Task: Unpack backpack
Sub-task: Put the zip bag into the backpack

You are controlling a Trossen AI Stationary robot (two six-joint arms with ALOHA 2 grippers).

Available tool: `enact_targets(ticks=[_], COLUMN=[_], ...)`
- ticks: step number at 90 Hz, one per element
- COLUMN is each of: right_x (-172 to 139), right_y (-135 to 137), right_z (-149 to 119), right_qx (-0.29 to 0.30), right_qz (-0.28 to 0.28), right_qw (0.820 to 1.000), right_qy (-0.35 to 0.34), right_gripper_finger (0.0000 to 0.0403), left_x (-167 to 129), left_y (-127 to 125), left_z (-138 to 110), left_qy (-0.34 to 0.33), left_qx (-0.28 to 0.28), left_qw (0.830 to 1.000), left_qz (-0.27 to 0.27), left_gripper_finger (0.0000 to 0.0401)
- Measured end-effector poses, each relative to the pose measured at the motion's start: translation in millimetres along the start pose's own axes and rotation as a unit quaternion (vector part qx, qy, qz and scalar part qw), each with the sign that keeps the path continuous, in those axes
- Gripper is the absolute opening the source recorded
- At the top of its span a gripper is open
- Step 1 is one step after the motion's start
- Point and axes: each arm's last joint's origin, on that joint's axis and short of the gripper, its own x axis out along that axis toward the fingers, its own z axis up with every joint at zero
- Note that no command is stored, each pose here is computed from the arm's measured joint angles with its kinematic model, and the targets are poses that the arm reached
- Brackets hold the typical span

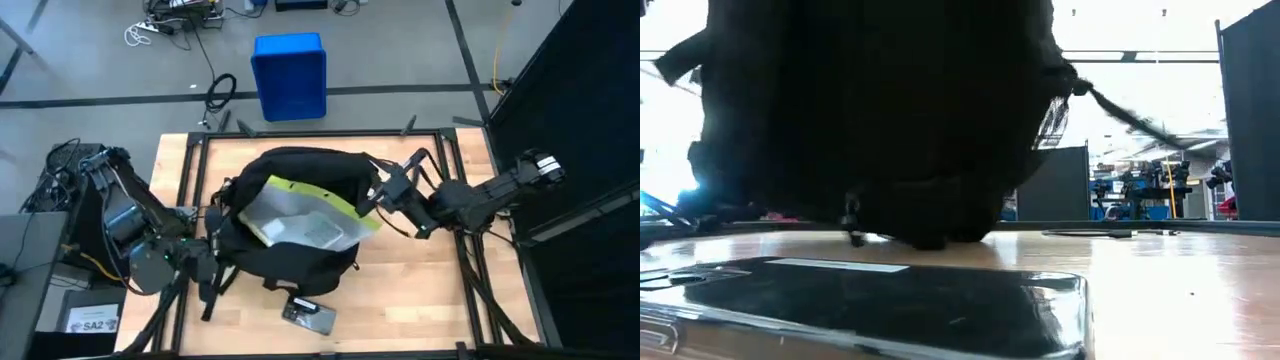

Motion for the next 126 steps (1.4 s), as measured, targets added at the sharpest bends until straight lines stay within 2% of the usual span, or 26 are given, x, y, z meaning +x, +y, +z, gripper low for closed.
enact_targets(ticks=[9,20,32,40,52,62,82,101,115,126], right_x=[3.3,2.2,2.2,1.8,4.1,8.4,33.5,59.7,64.6,64.0], right_y=[-0.6,-1.7,1.1,7.2,13.5,16.2,15.0,16.2,14.9,16.3], right_z=[-1.1,1.2,-2.9,-10.7,-22.2,-30.1,-50.7,-70.7,-73.5,-80.5], right_qx=[0.01,0.022,0.002,-0.015,-0.017,0.01,0.099,0.126,0.163,0.158], right_qz=[0.0,0.002,-0.001,0.004,0.018,0.043,0.129,0.15,0.195,0.217], right_qw=[1.0,1.0,1.0,0.999,0.998,0.996,0.983,0.975,0.961,0.953], right_qy=[-0.004,-0.015,0.009,0.039,0.065,0.073,0.088,0.108,0.109,0.137], right_gripper_finger=[0.0,0.0,0.0,0.0,0.0,0.0,0.0,0.0,0.0,0.0], left_x=[2.1,-3.3,-14.2,-17.3,3.7,11.8,18.9,7.6,-9.6,-12.2], left_y=[-1.4,2.5,16.3,22.7,16.5,4.1,-0.2,12.4,33.1,37.0], left_z=[-1.2,-2.2,-9.2,-23.7,-57.7,-82.3,-104.6,-100.1,-83.3,-83.4], left_qy=[0.007,0.005,0.005,0.004,0.052,0.059,0.04,-0.016,-0.109,-0.113], left_qx=[0.008,0.02,0.005,-0.025,-0.073,-0.085,-0.098,-0.122,-0.141,-0.134], left_qw=[1.0,0.999,0.998,0.997,0.995,0.994,0.994,0.992,0.982,0.982], left_qz=[0.0,0.027,0.056,0.068,0.04,0.024,0.019,0.029,0.063,0.071], left_gripper_finger=[0.0,0.0,0.0,0.0,0.0,0.0,0.0,0.0,0.0,0.0])
